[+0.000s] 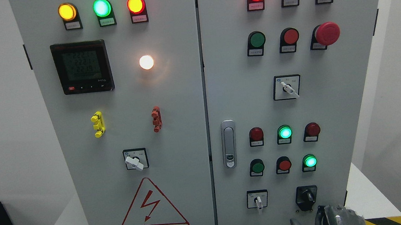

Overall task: Flip black knob to close circuit
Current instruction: 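Raise the right hand up toward the black rotary knob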

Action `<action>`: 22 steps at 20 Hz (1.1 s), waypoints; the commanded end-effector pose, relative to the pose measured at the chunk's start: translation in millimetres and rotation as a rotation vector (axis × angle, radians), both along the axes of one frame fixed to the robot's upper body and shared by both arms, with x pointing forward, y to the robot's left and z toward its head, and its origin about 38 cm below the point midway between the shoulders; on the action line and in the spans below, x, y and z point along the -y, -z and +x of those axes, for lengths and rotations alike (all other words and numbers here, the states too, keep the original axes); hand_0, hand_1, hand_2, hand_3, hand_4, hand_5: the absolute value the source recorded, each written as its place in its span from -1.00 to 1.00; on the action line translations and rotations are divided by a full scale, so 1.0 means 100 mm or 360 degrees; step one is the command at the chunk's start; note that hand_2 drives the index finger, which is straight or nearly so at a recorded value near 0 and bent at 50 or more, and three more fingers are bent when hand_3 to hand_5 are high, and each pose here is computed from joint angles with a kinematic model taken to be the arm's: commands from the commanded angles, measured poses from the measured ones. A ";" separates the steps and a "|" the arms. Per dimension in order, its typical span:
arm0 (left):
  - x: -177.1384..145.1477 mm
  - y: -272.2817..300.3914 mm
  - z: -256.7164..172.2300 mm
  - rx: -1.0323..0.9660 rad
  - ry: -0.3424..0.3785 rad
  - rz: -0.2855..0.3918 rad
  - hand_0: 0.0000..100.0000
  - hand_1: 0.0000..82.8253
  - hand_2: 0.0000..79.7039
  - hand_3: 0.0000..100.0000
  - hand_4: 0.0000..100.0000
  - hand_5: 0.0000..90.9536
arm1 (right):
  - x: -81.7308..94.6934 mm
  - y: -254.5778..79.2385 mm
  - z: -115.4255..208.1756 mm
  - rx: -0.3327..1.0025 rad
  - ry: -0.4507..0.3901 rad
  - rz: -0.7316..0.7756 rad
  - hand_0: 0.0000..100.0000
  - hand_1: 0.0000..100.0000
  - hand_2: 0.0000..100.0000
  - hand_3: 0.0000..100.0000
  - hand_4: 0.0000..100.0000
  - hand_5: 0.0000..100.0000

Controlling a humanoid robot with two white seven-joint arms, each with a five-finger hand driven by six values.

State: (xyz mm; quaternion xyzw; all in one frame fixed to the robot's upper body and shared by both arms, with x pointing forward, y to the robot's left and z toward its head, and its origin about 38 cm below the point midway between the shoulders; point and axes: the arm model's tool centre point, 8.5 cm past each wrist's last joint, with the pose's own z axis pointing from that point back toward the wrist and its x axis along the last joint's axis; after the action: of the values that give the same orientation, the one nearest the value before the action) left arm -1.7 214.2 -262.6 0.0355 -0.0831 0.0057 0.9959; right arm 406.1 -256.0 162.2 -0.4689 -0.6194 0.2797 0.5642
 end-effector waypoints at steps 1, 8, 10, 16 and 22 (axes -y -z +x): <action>0.01 0.00 -0.07 -0.0035 0.0066 -0.0003 -0.76 0.34 -1.00 -1.00 -1.00 -1.00 | 0.11 -0.02 0.08 -0.0008 0.0057 -0.0013 -1.00 -0.61 0.57 0.91 0.58 0.71; 0.01 0.00 -0.07 -0.0035 0.0066 -0.0003 -0.76 0.34 -1.00 -1.00 -1.00 -1.00 | 0.16 -0.05 0.13 -0.0007 0.0094 -0.0024 -1.00 -0.58 0.57 0.91 0.58 0.71; 0.01 0.00 -0.07 -0.0035 0.0066 -0.0003 -0.76 0.34 -1.00 -1.00 -1.00 -1.00 | 0.16 -0.05 0.12 -0.0007 0.0095 -0.0021 -1.00 -0.57 0.57 0.90 0.58 0.71; 0.01 0.00 -0.07 -0.0035 0.0064 -0.0001 -0.76 0.34 -1.00 -1.00 -1.00 -1.00 | 0.16 -0.06 0.15 0.0001 0.0101 -0.0024 -1.00 -0.56 0.58 0.90 0.58 0.71; 0.01 0.00 -0.07 -0.0035 0.0066 -0.0003 -0.76 0.34 -1.00 -1.00 -1.00 -1.00 | 0.17 -0.07 0.18 0.0002 0.0106 -0.0020 -1.00 -0.55 0.57 0.90 0.58 0.71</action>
State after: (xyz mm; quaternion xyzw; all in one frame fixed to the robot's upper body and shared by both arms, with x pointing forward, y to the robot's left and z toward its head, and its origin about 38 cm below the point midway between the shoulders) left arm -1.7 213.8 -262.7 0.0330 -0.0830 0.0055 0.9960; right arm 421.1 -269.5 171.7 -0.4925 -0.6064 0.2657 0.5649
